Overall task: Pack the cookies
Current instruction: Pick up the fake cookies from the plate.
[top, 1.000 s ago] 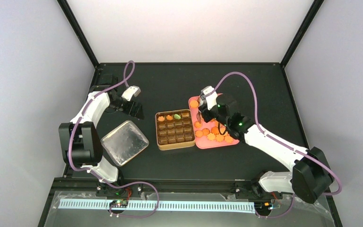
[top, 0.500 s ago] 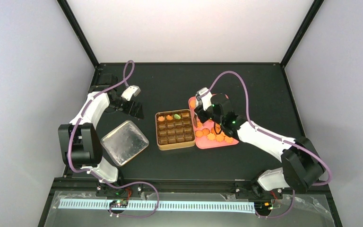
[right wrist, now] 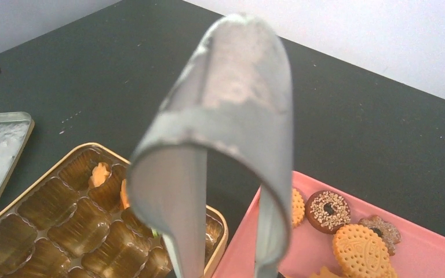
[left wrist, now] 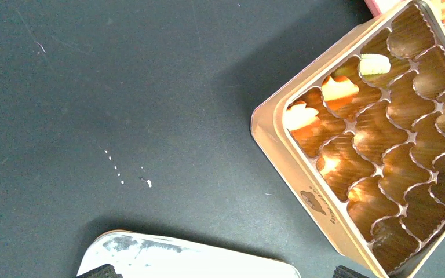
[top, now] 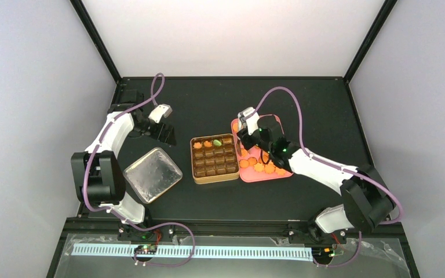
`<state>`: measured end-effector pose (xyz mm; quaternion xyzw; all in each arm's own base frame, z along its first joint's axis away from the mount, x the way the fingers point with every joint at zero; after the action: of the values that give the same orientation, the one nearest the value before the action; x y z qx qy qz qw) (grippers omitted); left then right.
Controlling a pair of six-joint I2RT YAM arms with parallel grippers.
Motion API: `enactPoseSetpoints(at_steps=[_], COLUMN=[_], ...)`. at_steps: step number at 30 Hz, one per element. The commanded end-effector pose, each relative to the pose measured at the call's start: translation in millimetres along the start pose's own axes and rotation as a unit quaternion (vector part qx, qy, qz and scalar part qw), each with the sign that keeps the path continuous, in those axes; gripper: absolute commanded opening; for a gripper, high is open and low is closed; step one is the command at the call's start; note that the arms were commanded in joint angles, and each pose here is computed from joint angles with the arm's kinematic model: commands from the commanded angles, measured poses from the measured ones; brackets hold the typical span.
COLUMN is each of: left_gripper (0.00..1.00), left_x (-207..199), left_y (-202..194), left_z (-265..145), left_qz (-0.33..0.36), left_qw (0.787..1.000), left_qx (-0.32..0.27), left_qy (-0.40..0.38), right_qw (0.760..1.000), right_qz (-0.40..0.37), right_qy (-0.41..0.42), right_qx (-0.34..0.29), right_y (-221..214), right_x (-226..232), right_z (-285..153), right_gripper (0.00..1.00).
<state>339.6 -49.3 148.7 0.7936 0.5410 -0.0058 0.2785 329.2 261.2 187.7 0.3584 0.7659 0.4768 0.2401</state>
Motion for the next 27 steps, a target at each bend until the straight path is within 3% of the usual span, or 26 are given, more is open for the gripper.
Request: enactPoseSetpoints(at_steps=[1, 9, 27], left_gripper=[0.98, 0.98, 0.97], left_x=[-5, -6, -8], left_y=[10, 9, 10], left_z=[-14, -11, -11], left_qz=[0.008, 0.005, 0.003], left_qw=[1.000, 1.000, 1.000], left_qx=[-0.018, -0.017, -0.019], left_qy=[-0.003, -0.010, -0.015], right_qw=[1.000, 0.998, 0.991], right_qz=[0.005, 0.013, 0.044], right_qy=[-0.018, -0.065, -0.104], right_qx=[0.006, 0.007, -0.075], right_y=[-14, -24, 18], right_x=[-6, -20, -33], right_z=[-3, -25, -60], right_gripper=[0.33, 0.26, 0.19])
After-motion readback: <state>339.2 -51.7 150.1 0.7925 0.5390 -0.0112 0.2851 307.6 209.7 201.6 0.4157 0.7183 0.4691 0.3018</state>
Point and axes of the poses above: each gripper's point midway between its finger pads, its own z axis out along the fingers, its own x axis along the line the jaws close on, y = z × x, the point moved 2 cm from there along -z, back along the fingers, and after that the axes turned 3 degrees about -z, right-handed, at the moved point
